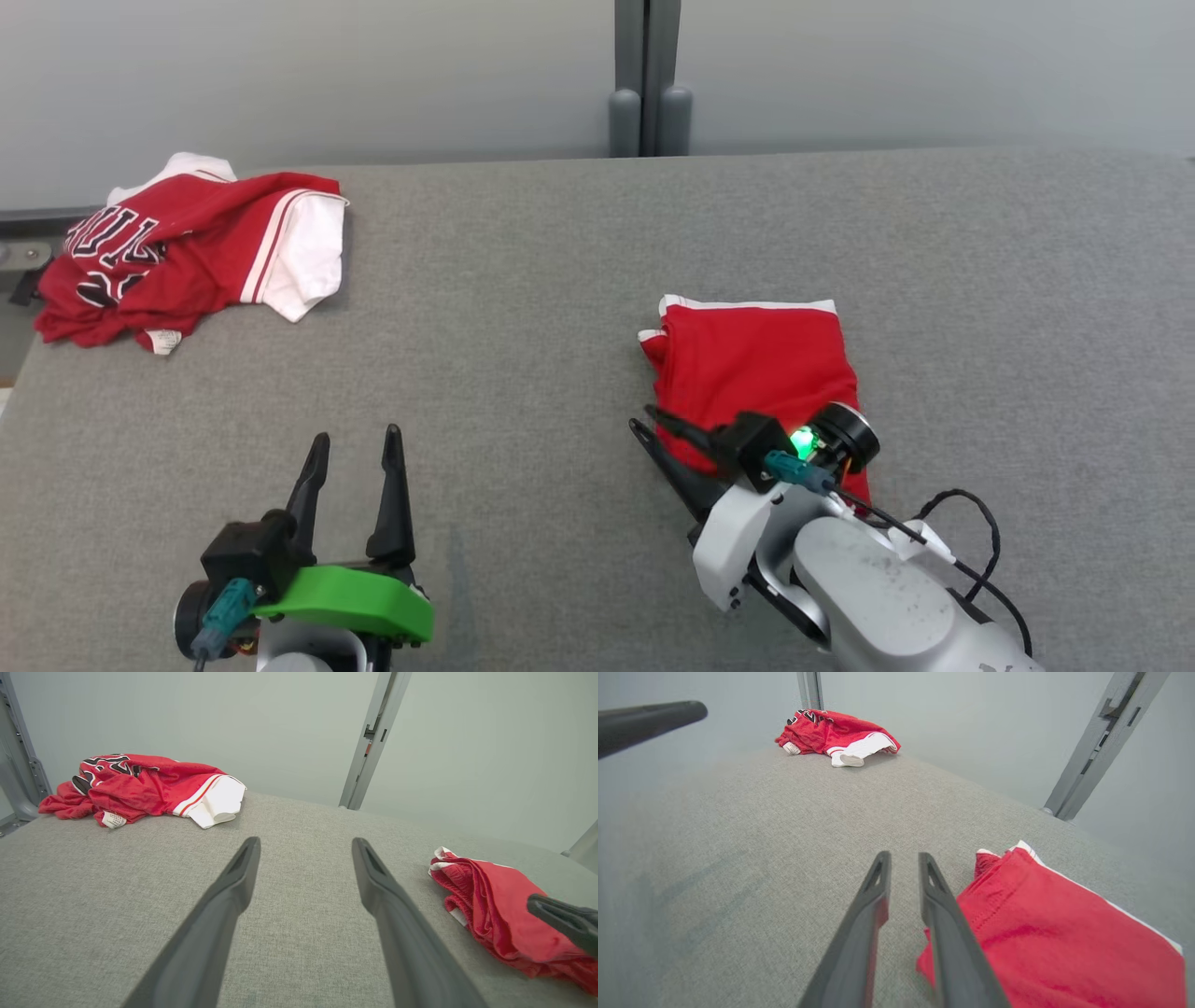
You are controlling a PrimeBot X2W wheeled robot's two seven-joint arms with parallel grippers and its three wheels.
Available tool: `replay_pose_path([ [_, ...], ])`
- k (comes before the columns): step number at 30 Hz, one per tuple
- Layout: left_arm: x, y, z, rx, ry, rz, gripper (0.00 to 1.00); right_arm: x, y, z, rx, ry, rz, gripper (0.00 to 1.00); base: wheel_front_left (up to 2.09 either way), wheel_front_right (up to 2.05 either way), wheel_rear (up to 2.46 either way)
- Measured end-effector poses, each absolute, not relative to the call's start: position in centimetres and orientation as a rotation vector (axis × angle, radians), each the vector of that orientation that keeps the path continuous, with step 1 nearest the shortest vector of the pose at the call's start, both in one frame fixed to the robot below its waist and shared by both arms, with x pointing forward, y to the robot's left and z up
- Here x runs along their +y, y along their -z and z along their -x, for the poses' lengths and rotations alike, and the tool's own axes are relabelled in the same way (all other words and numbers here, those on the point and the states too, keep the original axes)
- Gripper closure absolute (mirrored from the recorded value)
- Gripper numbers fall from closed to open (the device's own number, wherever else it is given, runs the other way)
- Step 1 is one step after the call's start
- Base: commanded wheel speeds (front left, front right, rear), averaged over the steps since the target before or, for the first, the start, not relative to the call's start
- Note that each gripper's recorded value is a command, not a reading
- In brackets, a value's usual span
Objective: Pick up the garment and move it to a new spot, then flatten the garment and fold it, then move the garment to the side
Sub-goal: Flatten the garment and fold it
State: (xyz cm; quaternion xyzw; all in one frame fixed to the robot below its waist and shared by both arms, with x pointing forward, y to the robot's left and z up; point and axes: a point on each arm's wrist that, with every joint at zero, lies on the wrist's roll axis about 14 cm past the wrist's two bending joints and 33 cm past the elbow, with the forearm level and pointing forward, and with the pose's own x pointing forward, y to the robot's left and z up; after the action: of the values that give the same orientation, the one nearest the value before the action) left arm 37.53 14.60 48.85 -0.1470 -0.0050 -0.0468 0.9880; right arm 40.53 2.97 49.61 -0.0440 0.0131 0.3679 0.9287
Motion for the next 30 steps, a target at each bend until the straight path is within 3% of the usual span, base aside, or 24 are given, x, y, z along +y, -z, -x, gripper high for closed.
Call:
replay_pose_path([
  [8, 12.7, -50.3, -37.6, -0.048, 0.154, 0.290, 0.00, -2.9, -53.7, -41.8, -0.090, -0.541, 0.016, 0.00, 0.00, 0.00, 0.00],
  [18, 11.9, -49.8, -36.5, -0.031, 0.171, 0.302, 0.00, -13.0, -53.0, -40.6, -0.097, -0.216, -0.097, 0.00, 0.00, 0.00, 0.00],
  [30, 13.1, -47.3, -34.6, 0.040, 0.121, 0.307, 0.00, -17.5, -50.3, -37.6, -0.051, -0.071, -0.140, 0.00, 0.00, 0.00, 0.00],
])
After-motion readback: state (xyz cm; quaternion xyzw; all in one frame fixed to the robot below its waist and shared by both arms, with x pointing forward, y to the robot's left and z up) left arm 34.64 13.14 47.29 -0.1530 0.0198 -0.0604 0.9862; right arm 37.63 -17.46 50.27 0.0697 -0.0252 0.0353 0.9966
